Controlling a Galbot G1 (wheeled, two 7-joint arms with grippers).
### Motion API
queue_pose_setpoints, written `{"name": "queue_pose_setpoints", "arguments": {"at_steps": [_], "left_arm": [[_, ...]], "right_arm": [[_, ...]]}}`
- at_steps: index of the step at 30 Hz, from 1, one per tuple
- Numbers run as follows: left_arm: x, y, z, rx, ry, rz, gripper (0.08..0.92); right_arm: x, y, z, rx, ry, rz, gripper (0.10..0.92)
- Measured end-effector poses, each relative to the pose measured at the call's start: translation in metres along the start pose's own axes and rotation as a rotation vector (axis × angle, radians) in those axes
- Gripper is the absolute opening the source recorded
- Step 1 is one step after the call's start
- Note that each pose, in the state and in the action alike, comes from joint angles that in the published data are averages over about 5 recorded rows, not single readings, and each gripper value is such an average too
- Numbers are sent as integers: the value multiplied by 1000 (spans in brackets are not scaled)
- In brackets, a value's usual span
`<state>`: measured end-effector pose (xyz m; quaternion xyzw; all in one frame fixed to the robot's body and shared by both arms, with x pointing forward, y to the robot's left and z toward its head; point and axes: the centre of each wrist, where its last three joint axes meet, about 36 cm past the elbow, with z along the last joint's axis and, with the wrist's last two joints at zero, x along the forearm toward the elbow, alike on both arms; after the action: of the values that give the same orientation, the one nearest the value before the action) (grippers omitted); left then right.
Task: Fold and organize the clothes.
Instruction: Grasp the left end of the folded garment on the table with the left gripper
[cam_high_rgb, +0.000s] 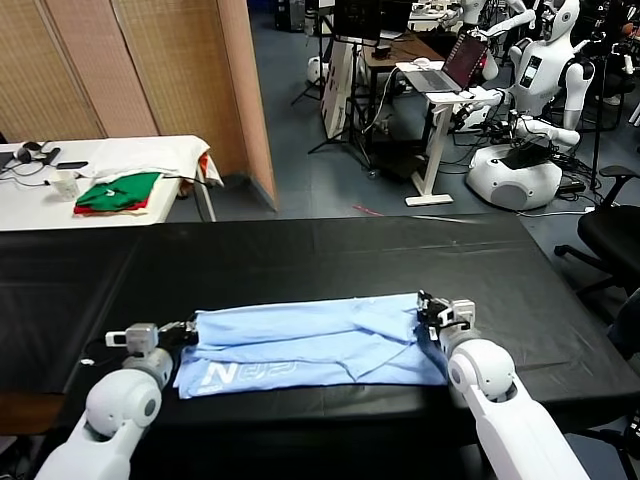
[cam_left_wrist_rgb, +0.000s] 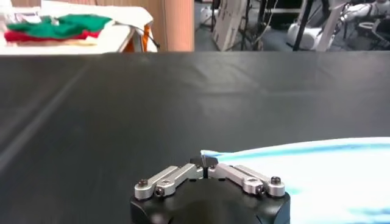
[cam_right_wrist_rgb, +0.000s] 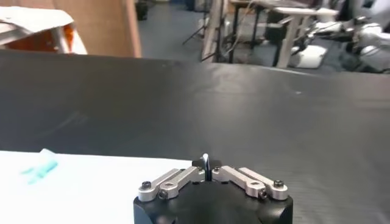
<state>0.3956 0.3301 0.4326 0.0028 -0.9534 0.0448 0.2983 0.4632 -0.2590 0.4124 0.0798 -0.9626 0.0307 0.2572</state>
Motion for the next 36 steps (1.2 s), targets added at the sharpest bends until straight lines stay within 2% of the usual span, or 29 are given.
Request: {"name": "queue_pose_setpoints", "arguments": {"at_steps": [2, 4, 6, 12, 13, 16, 19, 23, 26, 30, 32, 36], "left_arm": [[-2, -1, 2, -19, -2, -13, 349], [-3, -4, 5, -43, -12, -23, 222], [-4, -7, 7, -63, -29, -30, 156], [-12, -13, 7, -66, -72, -37, 144], [-13, -14, 6, -59, -81, -36, 144], [-14, -15, 5, -41, -111, -35, 150], [-11, -14, 4, -42, -131, -41, 239], [0, -12, 3, -44, -124, -50, 487], [11, -13, 5, -31, -127, -53, 676], [28, -14, 11, 3, -135, -53, 866], [35, -16, 16, 23, -139, -55, 897], [44, -22, 32, 60, -132, -71, 906]], "right_arm": [[0, 0, 2, -1, -5, 19, 172], [-1, -1, 4, -5, -16, 42, 151], [-2, -2, 5, -11, -30, 62, 149], [-3, -5, 7, -38, -59, 55, 155], [-3, -5, 6, -41, -61, 45, 176], [2, -8, 5, -47, -69, 17, 309], [10, -11, 3, -49, -83, 4, 497], [25, -15, -2, -52, -106, 0, 754], [39, -17, -5, -57, -124, -2, 873], [58, -18, -8, -61, -146, -7, 905], [64, -17, -8, -61, -153, -12, 906], [69, -14, -7, -60, -157, -20, 907]]}}
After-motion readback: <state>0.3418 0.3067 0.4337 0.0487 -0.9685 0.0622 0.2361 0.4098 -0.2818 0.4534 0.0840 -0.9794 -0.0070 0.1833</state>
